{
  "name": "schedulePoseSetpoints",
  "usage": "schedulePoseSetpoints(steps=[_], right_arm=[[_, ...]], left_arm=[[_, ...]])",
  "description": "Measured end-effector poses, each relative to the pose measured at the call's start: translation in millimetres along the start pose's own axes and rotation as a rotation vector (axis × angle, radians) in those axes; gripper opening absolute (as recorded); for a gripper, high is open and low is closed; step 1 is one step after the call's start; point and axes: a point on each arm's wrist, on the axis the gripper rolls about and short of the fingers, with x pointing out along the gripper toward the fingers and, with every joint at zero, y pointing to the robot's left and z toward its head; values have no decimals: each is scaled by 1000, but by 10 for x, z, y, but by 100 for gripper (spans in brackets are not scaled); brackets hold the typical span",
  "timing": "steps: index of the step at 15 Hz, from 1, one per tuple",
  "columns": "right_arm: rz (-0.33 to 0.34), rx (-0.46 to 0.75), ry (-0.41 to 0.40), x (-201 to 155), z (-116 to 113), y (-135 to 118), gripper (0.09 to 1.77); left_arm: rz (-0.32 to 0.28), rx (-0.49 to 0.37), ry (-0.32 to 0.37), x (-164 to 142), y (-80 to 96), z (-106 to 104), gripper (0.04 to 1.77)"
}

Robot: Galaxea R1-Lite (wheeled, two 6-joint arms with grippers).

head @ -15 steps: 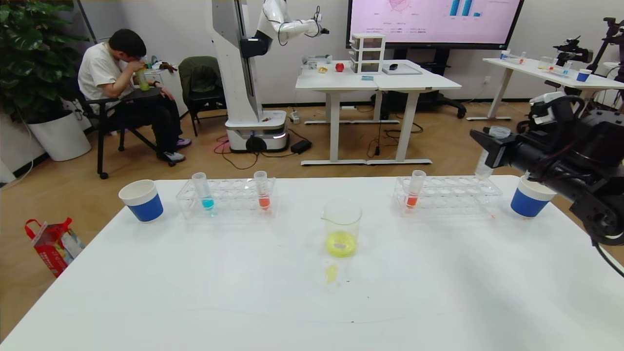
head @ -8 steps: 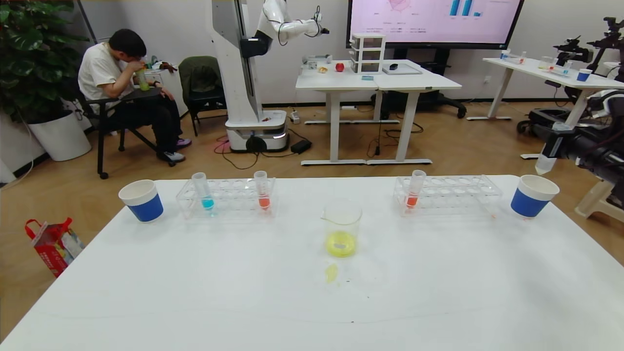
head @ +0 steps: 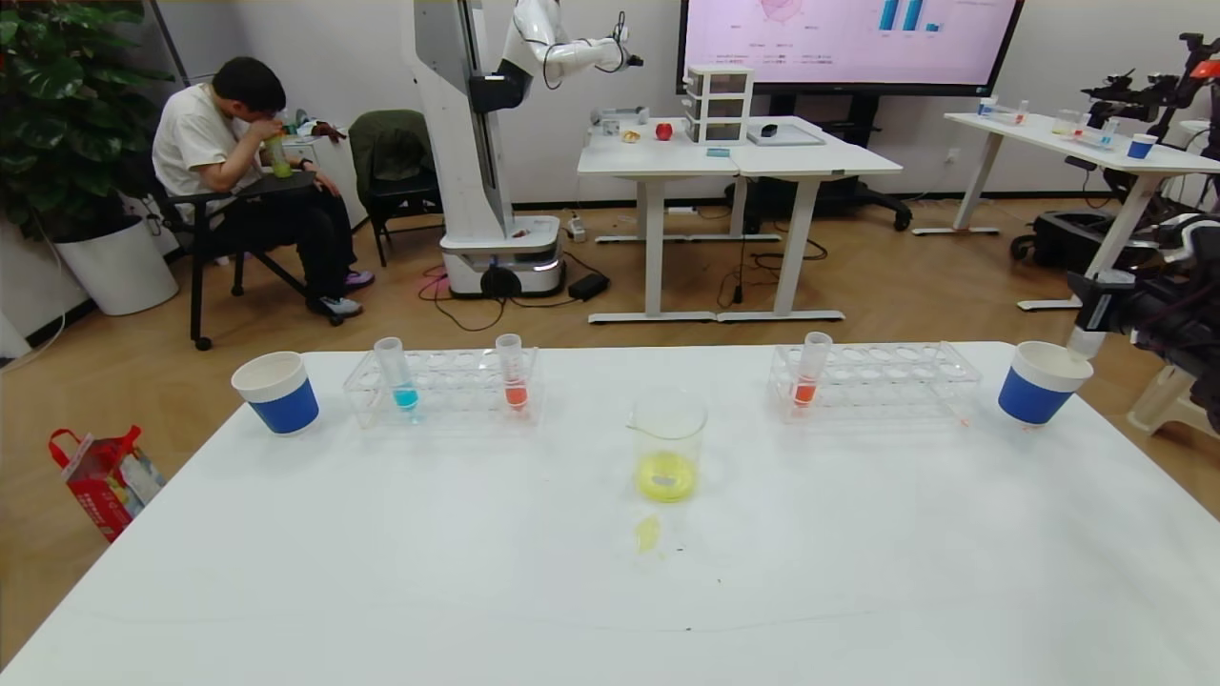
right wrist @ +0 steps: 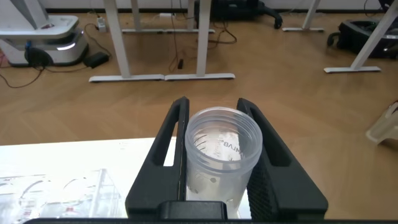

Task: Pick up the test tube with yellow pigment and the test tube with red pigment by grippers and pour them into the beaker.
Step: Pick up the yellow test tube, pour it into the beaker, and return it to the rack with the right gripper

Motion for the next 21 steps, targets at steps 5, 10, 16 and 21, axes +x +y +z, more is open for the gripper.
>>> schedulePoseSetpoints(steps=[5, 10, 16, 21], right_arm=[[-6, -5, -16, 83, -277, -38, 53], [-5, 9, 26, 127, -497, -48, 53], [3, 16, 43, 114, -550, -21, 53], [3, 6, 12, 100, -510, -15, 171]], left_arm=[[0, 0, 0, 0, 0, 0, 175], [0, 0, 0, 0, 0, 0, 175], [0, 0, 0, 0, 0, 0, 175], [0, 0, 0, 0, 0, 0, 175]])
